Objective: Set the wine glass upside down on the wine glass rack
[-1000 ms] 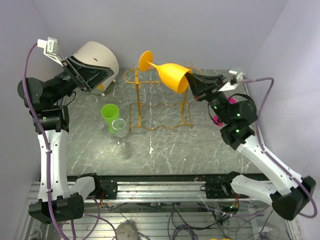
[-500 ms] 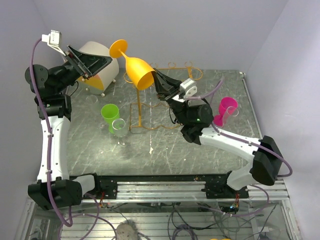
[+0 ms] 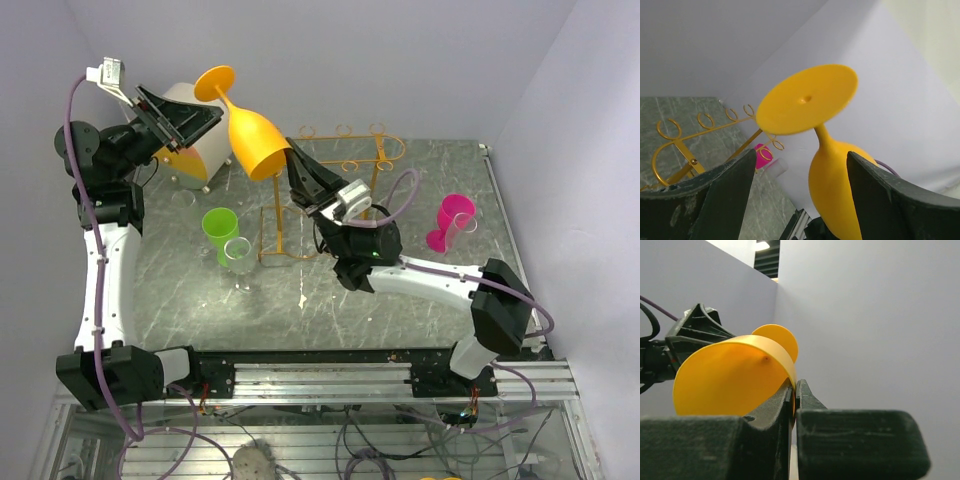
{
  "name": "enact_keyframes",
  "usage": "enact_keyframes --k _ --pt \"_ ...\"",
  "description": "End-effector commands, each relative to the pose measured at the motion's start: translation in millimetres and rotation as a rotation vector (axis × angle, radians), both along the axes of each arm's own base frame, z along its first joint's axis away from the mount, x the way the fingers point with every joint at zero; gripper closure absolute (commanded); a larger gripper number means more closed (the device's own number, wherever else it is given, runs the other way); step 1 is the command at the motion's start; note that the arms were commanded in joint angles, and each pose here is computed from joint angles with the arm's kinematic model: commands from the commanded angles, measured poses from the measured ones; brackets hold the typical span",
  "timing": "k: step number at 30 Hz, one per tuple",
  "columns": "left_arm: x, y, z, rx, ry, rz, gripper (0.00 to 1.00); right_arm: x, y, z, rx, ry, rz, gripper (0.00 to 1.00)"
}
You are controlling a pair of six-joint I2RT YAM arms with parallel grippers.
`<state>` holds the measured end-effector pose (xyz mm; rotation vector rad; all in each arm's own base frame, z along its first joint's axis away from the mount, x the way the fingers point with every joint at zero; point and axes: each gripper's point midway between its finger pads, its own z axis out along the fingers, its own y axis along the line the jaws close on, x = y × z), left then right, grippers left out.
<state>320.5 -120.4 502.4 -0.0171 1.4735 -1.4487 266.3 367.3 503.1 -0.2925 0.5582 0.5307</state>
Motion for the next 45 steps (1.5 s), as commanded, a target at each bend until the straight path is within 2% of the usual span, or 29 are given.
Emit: enact_keyframes --k 1,3,5,9,10,12,15,24,36,45 --pt "-3 1 6 -0.199 0.291 -0.054 0.17 -10 0 20 0.058 -0.062 0.006 1.00" --pt "-5 0 7 -0.191 0.275 -0.057 0.22 -12 4 21 0.057 -0.068 0.009 1.00" --pt "-7 0 6 -0.183 0.272 -0.051 0.32 -12 8 22 0.054 -0.069 0.008 1.00" --pt "-9 1 1 -0.189 0.291 -0.045 0.72 -12 16 23 0.053 -0.072 0.004 1.00" --pt "-9 1 1 -0.189 0.291 -0.043 0.75 -12 18 21 0.051 -0.071 0.000 1.00" --pt "-10 0 0 -0.185 0.291 -0.040 0.73 -14 25 18 0.041 -0.073 -0.005 1.00" --pt "-11 0 1 -0.190 0.293 -0.048 0.62 -15 35 11 0.024 -0.070 -0.009 1.00" --pt "-18 0 6 -0.182 0.276 -0.067 0.13 -10 5 2 0.094 -0.057 -0.149 1.00" --pt "-29 -1 13 -0.193 0.248 -0.099 0.14 -8 -3 -1 0.088 -0.048 -0.191 1.00" --pt "-26 0 13 -0.197 0.249 -0.095 0.18 -19 26 0 0.046 -0.063 -0.103 1.00"
